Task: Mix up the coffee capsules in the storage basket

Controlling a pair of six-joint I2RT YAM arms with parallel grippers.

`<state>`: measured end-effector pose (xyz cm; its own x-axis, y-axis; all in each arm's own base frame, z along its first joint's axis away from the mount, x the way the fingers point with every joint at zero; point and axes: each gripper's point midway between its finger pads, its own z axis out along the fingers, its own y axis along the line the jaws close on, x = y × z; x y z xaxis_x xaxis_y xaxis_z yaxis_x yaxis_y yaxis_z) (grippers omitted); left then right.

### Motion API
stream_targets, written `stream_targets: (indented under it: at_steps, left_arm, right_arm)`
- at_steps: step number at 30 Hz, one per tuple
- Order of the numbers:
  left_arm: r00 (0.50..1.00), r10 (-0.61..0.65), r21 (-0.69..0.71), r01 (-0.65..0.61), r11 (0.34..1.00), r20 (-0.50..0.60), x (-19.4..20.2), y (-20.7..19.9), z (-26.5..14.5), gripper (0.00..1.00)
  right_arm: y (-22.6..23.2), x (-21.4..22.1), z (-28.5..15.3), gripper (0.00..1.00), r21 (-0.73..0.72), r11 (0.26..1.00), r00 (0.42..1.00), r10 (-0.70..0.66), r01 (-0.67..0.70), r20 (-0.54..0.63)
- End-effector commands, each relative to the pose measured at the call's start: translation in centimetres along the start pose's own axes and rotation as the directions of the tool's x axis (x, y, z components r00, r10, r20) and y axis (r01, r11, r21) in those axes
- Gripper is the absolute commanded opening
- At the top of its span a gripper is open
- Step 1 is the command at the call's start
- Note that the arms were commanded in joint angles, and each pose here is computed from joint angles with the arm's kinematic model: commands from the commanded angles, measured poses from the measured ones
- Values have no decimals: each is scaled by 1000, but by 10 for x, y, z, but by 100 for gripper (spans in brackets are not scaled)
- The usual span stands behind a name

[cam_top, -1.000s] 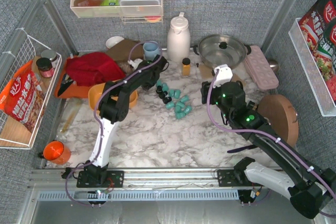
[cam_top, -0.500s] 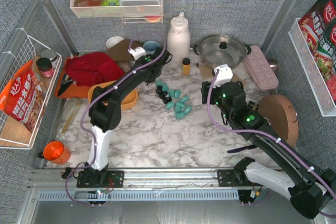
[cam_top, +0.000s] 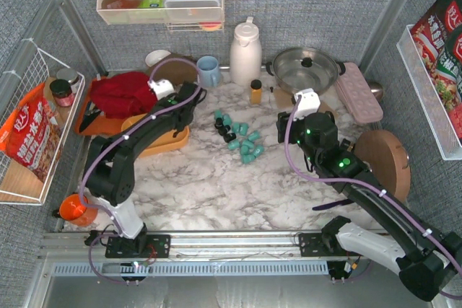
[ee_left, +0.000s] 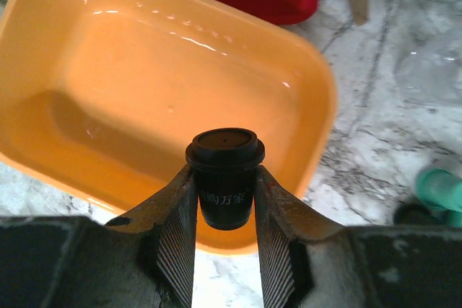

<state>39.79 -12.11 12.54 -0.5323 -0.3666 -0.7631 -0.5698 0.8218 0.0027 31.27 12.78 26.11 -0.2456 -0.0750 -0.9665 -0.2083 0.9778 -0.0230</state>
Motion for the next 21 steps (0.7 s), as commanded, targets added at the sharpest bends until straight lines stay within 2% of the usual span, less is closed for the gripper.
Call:
stream_targets:
  at_steps: [1,5,10,14,21]
  left_arm:
    - [999,-22,125,25,992,-25,-2,-8,17,34]
    - [997,-5,260,25,965,-77,7,-23,35,35]
    - [987,124,370,-79,926,-99,19,-43,52,35]
    - [972,215,495,-142,857,-94,34,-59,48,35]
    - [914,388,658,-222,719,-115,77,-60,31,37]
  right_arm:
    - [-2,-1,1,66,14,1000,1000,-6,6,5]
    - [-2,1,3,66,15,1000,1000,-11,11,-3]
    - [-3,2,4,66,20,1000,1000,-17,17,-7]
    - [-3,4,6,66,23,999,1000,-21,22,-14]
    - [-2,6,9,66,24,999,999,-27,28,-24]
